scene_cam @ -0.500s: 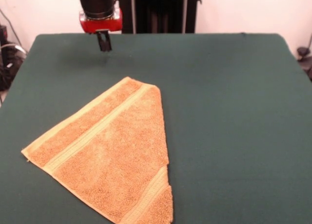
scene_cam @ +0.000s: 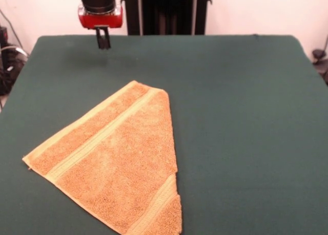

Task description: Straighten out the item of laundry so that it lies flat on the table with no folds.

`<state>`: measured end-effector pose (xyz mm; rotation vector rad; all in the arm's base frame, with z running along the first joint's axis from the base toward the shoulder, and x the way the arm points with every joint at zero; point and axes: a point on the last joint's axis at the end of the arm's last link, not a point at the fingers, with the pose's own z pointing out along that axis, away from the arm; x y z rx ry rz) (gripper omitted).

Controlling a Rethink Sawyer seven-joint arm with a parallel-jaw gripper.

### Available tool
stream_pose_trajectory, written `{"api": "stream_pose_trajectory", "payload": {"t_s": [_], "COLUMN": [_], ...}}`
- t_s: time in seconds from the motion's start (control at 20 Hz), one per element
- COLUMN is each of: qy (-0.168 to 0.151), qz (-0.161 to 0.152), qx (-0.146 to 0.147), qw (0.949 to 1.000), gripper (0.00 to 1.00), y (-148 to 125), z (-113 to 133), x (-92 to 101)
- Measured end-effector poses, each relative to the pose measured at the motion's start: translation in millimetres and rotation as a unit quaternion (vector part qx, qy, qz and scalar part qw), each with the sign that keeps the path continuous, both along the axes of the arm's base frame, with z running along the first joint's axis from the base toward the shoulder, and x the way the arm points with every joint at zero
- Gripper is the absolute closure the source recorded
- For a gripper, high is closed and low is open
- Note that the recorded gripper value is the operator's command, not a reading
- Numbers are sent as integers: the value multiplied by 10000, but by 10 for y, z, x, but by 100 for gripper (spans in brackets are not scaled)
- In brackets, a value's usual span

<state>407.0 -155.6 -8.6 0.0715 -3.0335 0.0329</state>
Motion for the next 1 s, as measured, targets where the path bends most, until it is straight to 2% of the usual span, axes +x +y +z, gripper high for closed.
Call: {"api": "stream_pose_trajectory", "payload": {"t_s": [0.25, 0.3, 0.45, 0.5, 0.7, 0.8, 1.0], "qy": [-105, -155, -194, -211, -205, -199, -186], "qz": [20, -86, -249, -451, -690, -890, -1022], "qx": [-49, -46, -40, -43, -77, -130, -249], "qw": [9999, 9998, 9995, 9988, 9974, 9958, 9943], "gripper": [100, 100, 100, 100, 100, 100, 100], "y": [362, 523, 695, 907, 1145, 1336, 1488], "z": [149, 197, 214, 198, 98, -83, -382], "x": [160, 280, 409, 535, 643, 721, 765]}}
